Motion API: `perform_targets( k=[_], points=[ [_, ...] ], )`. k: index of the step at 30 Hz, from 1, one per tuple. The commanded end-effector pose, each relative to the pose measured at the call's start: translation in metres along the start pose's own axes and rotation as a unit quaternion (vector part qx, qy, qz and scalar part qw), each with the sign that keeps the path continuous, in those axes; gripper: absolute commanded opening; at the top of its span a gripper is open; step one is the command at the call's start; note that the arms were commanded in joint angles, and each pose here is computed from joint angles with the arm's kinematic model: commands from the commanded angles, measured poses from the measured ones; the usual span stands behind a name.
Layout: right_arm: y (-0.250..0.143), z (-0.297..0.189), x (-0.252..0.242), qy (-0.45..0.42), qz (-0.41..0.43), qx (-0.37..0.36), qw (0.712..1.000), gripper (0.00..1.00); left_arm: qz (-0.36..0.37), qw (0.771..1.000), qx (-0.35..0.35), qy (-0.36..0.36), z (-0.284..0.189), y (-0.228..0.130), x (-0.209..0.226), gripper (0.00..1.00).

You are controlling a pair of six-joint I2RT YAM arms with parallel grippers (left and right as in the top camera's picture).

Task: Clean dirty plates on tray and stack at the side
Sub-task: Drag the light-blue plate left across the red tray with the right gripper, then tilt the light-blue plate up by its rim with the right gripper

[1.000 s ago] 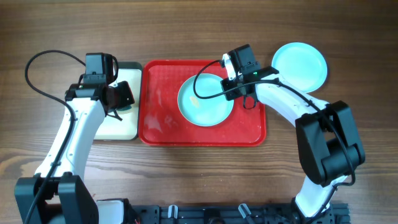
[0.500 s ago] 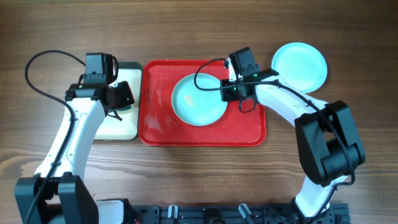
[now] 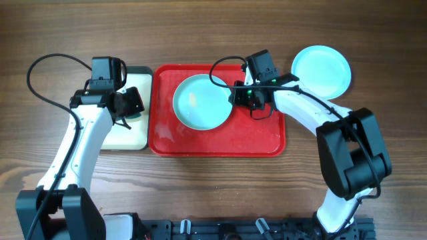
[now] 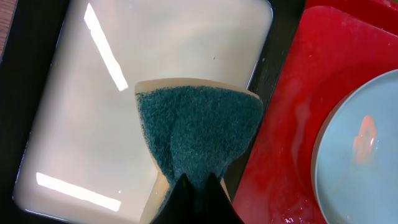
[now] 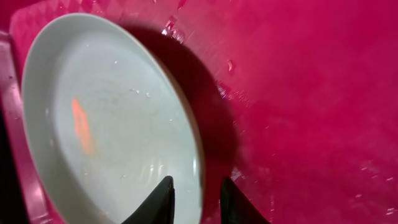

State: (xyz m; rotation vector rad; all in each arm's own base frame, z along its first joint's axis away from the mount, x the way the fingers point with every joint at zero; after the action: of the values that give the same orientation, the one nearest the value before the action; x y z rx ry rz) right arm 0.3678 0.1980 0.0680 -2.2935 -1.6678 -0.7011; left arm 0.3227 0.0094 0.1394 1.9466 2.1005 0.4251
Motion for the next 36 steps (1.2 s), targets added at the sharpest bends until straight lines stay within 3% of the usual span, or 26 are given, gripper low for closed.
perform_targets(
  k=[1,24,36],
  points=[
    [0.013,-0.003,-0.012,-0.05,-0.057,-0.049,0.996,0.25,-0.004,1.0,-0.004,0.005,-0.002,0.0,0.0,0.04],
    [0.002,0.0,0.007,0.01,-0.099,-0.015,0.995,0.24,-0.004,1.0,-0.004,0.005,-0.002,0.0,0.0,0.04],
    [-0.006,0.01,0.004,-0.018,-0.108,-0.021,0.994,0.13,-0.004,1.0,-0.002,0.005,-0.002,0.0,0.0,0.04]
  ],
)
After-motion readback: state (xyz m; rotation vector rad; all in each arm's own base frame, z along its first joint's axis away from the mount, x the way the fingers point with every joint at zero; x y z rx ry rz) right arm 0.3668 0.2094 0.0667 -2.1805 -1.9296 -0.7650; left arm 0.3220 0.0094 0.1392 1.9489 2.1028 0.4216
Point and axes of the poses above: each gripper's point midway between its finger pads, its own z axis out along the fingers, its own x axis along the line the jaws close on, y = z × x, the point moved 5 cm from there along -z, back along the fingers, and after that the axes turned 14 degrees about z, right-handed, at the moved point
